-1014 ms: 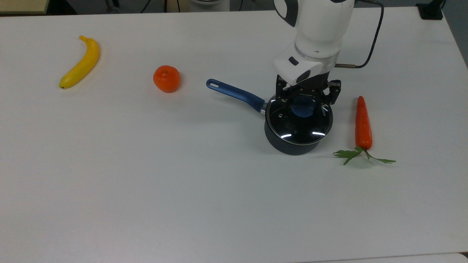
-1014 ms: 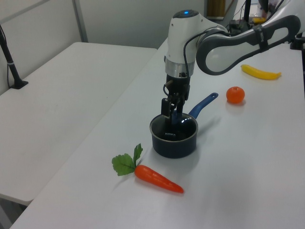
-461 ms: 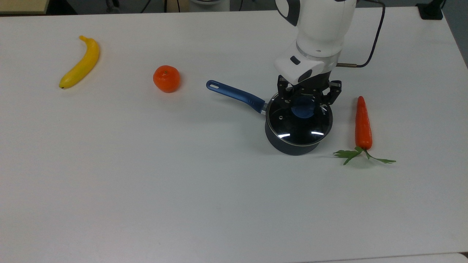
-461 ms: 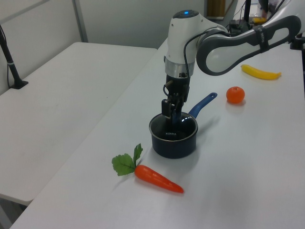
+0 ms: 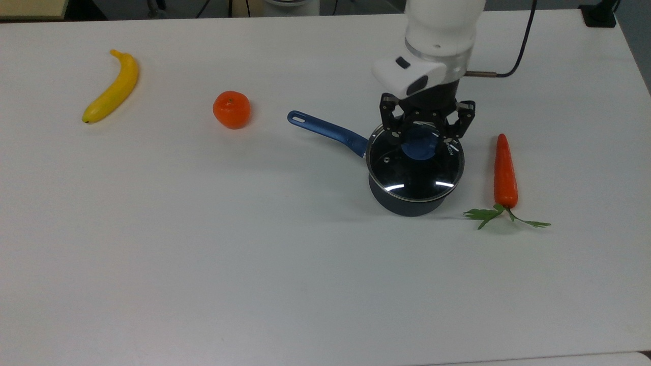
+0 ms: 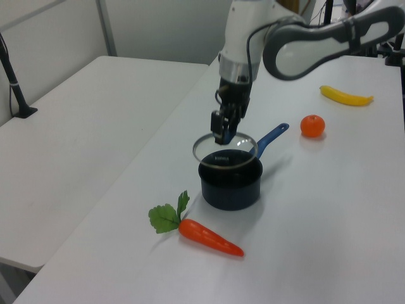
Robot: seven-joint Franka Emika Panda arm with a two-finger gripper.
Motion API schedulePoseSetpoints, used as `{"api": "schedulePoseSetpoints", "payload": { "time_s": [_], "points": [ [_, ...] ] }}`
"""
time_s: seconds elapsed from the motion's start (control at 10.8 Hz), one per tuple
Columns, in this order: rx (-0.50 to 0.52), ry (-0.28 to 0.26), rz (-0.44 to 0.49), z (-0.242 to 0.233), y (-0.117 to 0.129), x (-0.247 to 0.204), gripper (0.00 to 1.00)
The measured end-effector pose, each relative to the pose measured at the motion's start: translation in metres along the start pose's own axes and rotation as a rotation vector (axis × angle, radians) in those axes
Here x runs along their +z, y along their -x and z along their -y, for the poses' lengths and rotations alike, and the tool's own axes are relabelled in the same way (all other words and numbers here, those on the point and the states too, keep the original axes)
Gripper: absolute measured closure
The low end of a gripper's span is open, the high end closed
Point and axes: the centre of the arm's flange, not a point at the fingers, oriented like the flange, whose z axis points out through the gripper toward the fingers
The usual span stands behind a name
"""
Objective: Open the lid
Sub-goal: 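Lift the glass lid off the saucepan and carry it toward the orange, then lower the glass lid onto the table and open the gripper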
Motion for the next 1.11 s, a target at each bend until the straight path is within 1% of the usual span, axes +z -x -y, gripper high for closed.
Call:
{"api": "schedulePoseSetpoints", "payload": {
  "time_s": [0.09,0.28,0.55,0.65,0.83,0.92,1.11],
  "points": [
    [0.022,-0.004,-0.015,-0.014,-0.008,-0.015,0.38],
    [0.087,0.000,-0.040,-0.061,-0.032,-0.034,0.38],
    [0.167,0.036,-0.047,-0.161,-0.070,-0.034,0.38],
    [0.194,0.053,-0.039,-0.201,-0.079,-0.029,0.38],
    [0.241,0.084,-0.005,-0.260,-0.087,-0.006,0.38],
    [0.256,0.093,-0.004,-0.279,-0.090,0.009,0.38],
    [0.266,0.100,-0.022,-0.293,-0.096,0.042,0.38]
  ]
}}
